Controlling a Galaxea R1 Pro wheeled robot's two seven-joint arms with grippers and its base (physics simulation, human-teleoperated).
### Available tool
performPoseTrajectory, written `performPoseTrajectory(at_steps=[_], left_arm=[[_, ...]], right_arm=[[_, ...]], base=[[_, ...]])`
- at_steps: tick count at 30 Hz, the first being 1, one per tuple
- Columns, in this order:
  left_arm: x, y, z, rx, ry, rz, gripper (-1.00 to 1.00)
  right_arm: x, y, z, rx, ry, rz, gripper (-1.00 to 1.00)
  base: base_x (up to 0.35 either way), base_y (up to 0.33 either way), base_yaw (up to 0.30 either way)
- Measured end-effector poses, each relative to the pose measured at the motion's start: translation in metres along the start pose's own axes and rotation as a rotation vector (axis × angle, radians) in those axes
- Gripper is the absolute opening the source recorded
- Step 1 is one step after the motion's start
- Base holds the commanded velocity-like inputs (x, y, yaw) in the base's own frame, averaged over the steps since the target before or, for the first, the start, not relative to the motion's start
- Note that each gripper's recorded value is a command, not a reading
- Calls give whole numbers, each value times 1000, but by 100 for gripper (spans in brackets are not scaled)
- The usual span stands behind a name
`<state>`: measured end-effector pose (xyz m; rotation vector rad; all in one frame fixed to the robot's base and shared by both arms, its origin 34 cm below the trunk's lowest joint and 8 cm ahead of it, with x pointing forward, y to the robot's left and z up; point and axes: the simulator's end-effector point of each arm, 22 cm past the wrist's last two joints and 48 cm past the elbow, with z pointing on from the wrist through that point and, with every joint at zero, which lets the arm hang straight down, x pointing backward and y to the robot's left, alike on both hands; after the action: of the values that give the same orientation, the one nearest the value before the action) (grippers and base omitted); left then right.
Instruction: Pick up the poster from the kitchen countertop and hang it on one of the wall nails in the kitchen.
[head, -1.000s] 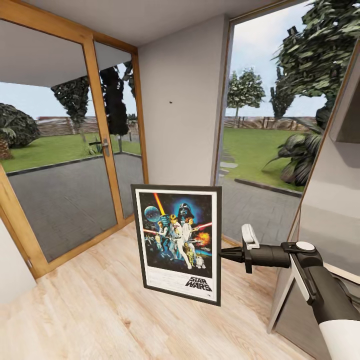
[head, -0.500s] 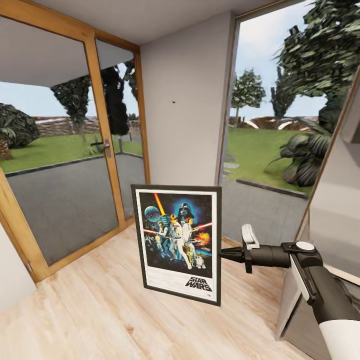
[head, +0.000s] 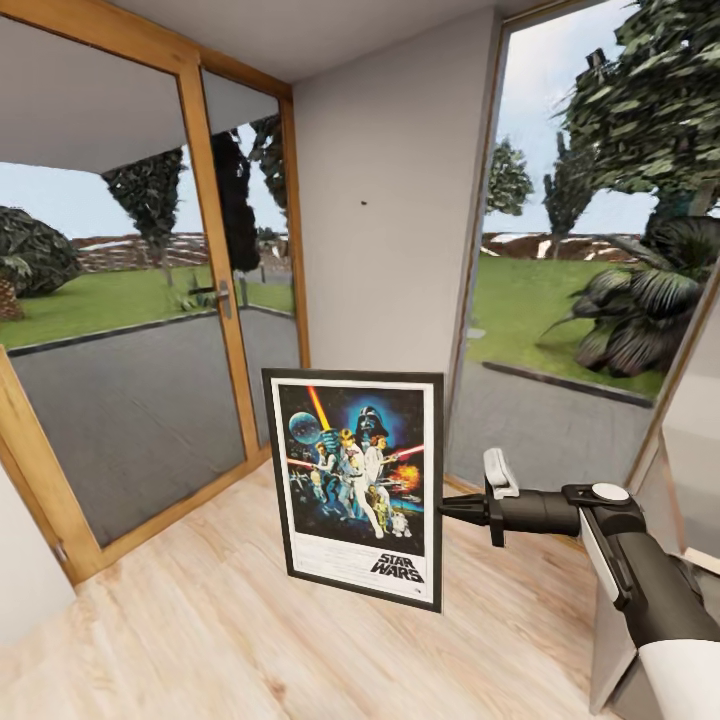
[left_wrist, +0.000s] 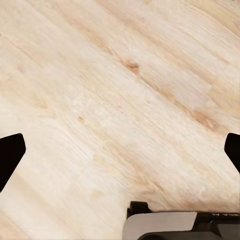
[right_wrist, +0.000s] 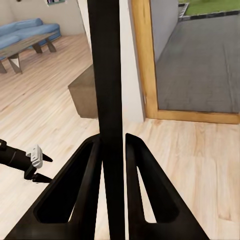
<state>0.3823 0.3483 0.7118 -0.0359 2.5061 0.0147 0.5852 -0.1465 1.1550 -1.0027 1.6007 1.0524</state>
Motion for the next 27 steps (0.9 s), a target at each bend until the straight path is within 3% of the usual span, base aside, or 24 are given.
performPoseTrajectory(at_steps=[16,27], left_arm=[[1,0,0,0,2,0,100],[0,0,0,-1,2,-1,100]], right_arm=[[0,0,0,0,0,0,-100],[0,0,0,0,0,0,-100]], base=[[242,255,-3],[242,261,-94]])
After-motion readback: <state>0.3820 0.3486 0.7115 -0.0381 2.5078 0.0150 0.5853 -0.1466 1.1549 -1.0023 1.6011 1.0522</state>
